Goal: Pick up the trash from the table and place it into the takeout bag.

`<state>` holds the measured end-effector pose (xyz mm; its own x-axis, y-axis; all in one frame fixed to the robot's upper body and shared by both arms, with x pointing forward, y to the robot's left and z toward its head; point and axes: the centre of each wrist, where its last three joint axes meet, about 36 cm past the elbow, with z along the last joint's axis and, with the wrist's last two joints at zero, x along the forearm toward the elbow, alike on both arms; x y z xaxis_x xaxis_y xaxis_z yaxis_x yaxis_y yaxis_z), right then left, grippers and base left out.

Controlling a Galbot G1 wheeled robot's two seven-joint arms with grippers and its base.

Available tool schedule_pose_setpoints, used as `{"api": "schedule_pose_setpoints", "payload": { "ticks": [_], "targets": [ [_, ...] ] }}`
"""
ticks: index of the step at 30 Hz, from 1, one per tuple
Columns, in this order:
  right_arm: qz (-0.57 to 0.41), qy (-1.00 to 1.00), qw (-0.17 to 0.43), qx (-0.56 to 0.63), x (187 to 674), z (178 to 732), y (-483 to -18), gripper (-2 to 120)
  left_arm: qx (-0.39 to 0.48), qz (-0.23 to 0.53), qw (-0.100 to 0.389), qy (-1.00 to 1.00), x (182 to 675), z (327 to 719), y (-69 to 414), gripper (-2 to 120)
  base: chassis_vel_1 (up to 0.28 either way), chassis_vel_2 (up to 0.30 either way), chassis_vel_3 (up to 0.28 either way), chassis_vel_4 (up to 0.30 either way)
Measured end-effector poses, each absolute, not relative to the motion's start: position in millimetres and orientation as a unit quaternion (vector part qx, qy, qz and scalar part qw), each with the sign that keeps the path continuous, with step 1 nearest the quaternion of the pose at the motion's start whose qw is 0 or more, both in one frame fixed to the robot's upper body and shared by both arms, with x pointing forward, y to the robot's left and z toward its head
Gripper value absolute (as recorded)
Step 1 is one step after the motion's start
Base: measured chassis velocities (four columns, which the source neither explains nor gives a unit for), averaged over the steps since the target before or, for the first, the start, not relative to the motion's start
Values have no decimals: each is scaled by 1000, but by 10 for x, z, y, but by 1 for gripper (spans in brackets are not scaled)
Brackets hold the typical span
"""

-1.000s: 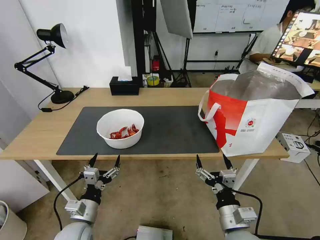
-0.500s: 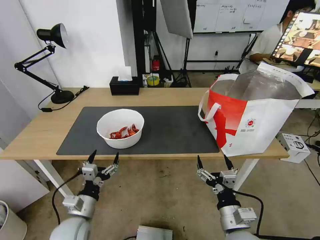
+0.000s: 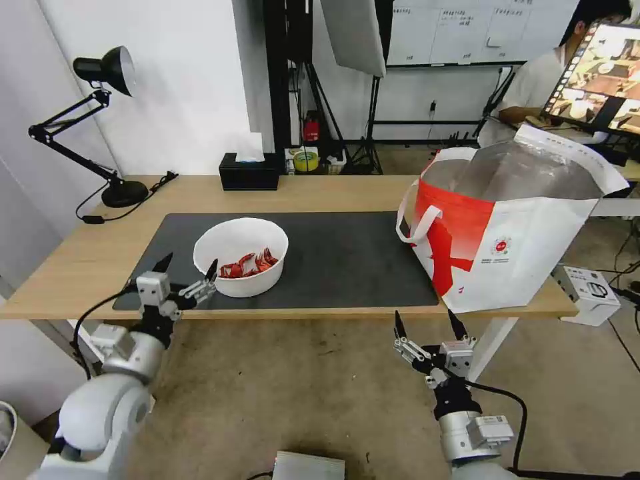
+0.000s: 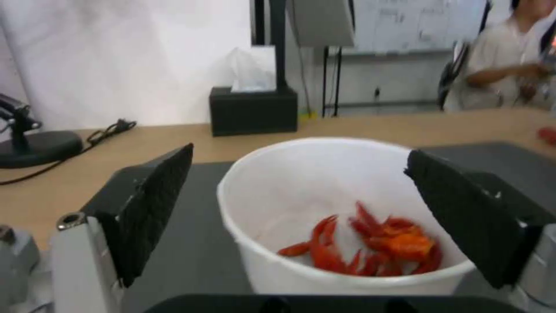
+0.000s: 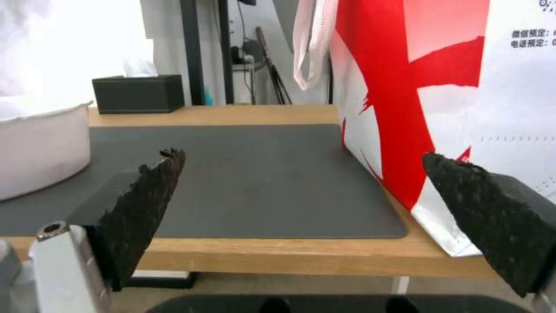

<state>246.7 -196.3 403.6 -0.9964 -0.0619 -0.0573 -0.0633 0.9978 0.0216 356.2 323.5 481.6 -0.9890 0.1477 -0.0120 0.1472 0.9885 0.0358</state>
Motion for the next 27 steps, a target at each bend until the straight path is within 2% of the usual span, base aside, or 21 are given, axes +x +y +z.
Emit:
{"api": "schedule_pose_setpoints", "payload": {
  "ticks": [9, 20, 27],
  "targets": [
    [12, 999, 28, -31, 2467, 4038, -1963, 100, 100, 35, -45, 993, 3766, 5303, 3489, 100, 0, 0, 0, 0],
    [12, 999, 29, -31, 2467, 4039, -1963, 100, 106, -7, -86, 991, 4423, 5382, 3608, 100, 0, 0, 0, 0],
    [12, 999, 29, -31, 2467, 4039, -1963, 100, 114, -2, -125, 986, 4731, 5406, 3631, 100, 0, 0, 0, 0]
  ]
}}
